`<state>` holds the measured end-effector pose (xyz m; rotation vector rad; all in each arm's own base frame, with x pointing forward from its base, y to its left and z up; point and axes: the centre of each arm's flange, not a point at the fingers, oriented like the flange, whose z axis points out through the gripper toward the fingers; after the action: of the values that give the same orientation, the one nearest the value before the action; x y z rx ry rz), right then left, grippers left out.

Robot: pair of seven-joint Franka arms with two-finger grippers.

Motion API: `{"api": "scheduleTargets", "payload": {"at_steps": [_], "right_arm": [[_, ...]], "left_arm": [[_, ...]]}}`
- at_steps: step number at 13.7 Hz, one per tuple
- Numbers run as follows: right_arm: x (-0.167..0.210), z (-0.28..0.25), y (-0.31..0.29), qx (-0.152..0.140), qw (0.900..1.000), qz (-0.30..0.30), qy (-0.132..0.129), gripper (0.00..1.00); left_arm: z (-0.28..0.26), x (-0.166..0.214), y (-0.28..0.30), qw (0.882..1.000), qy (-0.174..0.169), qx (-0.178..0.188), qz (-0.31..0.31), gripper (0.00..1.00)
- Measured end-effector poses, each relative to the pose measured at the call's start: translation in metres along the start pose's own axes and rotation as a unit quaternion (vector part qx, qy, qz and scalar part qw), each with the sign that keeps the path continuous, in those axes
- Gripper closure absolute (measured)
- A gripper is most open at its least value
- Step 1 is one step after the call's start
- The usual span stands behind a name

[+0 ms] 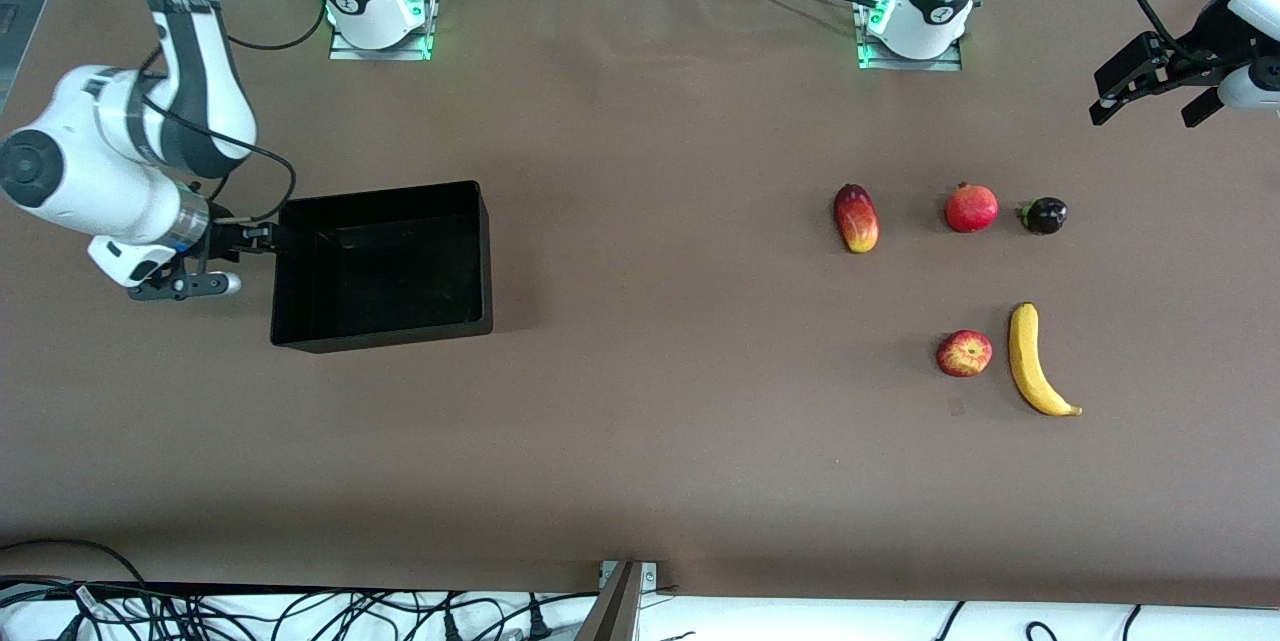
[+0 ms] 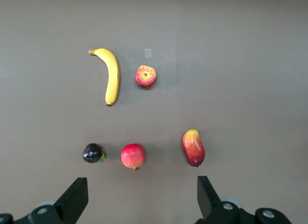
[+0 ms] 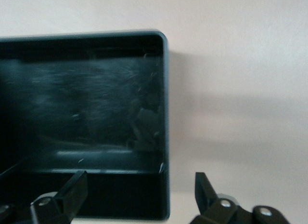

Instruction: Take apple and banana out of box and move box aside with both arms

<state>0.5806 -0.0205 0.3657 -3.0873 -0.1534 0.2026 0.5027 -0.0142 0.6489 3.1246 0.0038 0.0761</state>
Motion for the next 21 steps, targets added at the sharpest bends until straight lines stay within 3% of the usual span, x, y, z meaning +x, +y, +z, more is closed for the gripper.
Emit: {"api": "scheduleTargets", "payload": {"at_steps": [5, 9, 12, 16, 19, 21], "right_arm": [[0.008, -0.141, -0.022, -0.018, 0.999, -0.033, -0.002, 0.00], [0.004, -0.201, 0.012, -0.037, 0.999, -0.003, 0.038, 0.00], [-0.007, -0.222, 0.047, -0.033, 0.998, 0.015, 0.047, 0.00], [-0.023, -0.235, 0.017, -0.034, 0.999, -0.007, 0.032, 0.00], [-0.037, -0.230, 0.013, -0.024, 0.997, 0.016, 0.067, 0.00], [-0.048, -0.226, 0.010, -0.027, 0.997, 0.015, 0.072, 0.00]], "left_arm": [[0.001, 0.000, 0.000, 1.000, -0.001, 0.000, 0.000, 0.00], [0.002, 0.000, 0.000, 1.000, -0.002, 0.000, 0.000, 0.00], [0.002, 0.000, 0.000, 1.000, -0.002, 0.000, 0.000, 0.00], [0.002, 0.000, 0.000, 1.000, -0.003, 0.000, 0.000, 0.00], [0.003, 0.000, 0.000, 1.000, -0.003, 0.000, 0.000, 0.00], [0.003, 0.000, 0.000, 1.000, -0.003, 0.000, -0.001, 0.00]]}}
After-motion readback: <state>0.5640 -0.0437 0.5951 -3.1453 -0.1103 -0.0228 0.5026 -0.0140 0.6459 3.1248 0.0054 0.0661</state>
